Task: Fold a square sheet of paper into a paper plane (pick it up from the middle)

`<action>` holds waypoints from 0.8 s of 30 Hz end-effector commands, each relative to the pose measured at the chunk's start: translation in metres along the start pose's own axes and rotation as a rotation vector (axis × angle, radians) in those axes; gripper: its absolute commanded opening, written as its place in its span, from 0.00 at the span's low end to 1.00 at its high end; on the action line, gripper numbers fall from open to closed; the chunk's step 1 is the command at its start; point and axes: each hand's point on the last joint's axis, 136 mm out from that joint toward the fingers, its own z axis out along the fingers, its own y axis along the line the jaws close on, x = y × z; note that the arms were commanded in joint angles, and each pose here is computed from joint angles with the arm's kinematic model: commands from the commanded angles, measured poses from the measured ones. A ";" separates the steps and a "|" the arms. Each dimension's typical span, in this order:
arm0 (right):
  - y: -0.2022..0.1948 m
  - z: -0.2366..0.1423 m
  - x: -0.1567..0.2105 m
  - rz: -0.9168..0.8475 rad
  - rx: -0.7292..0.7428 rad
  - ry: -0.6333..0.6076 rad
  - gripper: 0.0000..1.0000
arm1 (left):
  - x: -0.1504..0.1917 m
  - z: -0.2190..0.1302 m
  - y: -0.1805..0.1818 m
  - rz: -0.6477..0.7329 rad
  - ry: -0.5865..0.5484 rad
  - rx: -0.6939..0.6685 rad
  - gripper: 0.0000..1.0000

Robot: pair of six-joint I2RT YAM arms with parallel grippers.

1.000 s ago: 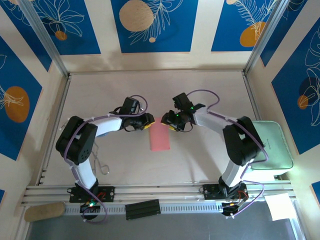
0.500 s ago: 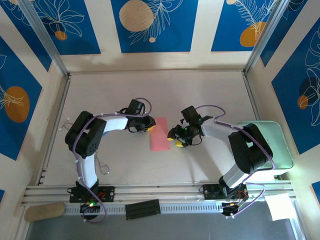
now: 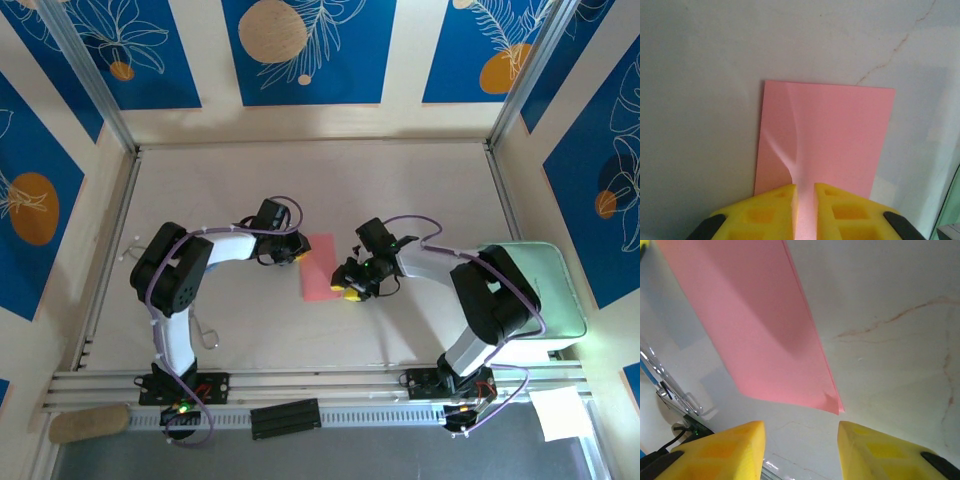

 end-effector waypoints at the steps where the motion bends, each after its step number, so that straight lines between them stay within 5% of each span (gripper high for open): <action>1: -0.002 0.005 0.005 0.003 0.008 0.032 0.43 | 0.013 0.008 0.035 -0.048 0.020 -0.116 0.17; 24: 0.011 0.012 -0.008 -0.021 -0.033 0.025 0.32 | 0.015 0.008 0.032 -0.054 0.033 -0.103 0.14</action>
